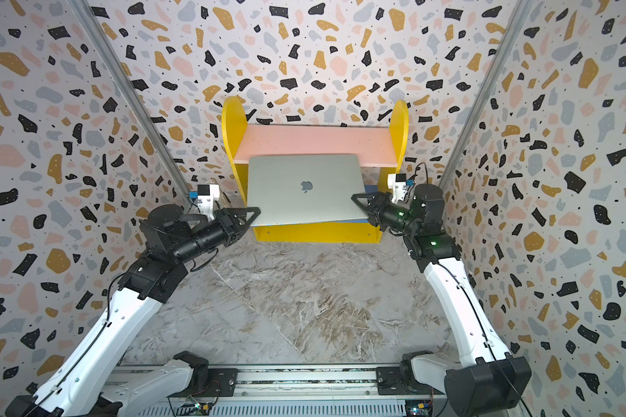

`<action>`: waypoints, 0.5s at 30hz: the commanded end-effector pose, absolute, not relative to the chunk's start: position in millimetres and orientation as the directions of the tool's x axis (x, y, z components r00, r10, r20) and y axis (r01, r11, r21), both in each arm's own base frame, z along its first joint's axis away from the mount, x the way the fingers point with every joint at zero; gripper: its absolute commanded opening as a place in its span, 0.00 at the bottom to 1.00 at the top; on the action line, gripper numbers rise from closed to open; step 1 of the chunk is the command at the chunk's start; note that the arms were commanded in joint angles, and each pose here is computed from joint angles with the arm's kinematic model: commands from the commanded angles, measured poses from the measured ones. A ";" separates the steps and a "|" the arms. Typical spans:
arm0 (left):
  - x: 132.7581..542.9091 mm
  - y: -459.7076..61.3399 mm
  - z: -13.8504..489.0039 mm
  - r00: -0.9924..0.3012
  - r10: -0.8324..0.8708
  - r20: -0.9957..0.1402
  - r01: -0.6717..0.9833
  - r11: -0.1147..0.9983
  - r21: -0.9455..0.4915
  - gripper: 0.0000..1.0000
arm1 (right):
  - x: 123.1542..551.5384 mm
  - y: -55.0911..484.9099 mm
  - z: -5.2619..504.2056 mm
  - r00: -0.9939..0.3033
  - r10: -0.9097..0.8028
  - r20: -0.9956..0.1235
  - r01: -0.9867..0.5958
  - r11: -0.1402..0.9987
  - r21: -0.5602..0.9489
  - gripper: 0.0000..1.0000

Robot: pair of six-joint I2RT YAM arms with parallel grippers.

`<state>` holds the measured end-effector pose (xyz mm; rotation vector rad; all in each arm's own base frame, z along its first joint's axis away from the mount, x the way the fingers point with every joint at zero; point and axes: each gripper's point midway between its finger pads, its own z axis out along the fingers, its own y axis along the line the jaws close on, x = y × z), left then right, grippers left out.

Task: Close the laptop lid and set it aside
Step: Pick up the laptop from the center of the board, then place the laptop on the shelf.

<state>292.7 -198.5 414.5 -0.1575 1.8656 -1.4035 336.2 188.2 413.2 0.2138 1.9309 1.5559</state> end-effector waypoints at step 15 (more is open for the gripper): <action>310.1 -220.2 467.5 -0.647 -0.432 -0.628 0.572 0.270 -0.775 0.04 | 323.9 221.2 483.4 -0.756 0.372 -0.539 -0.511 0.179 0.841 0.28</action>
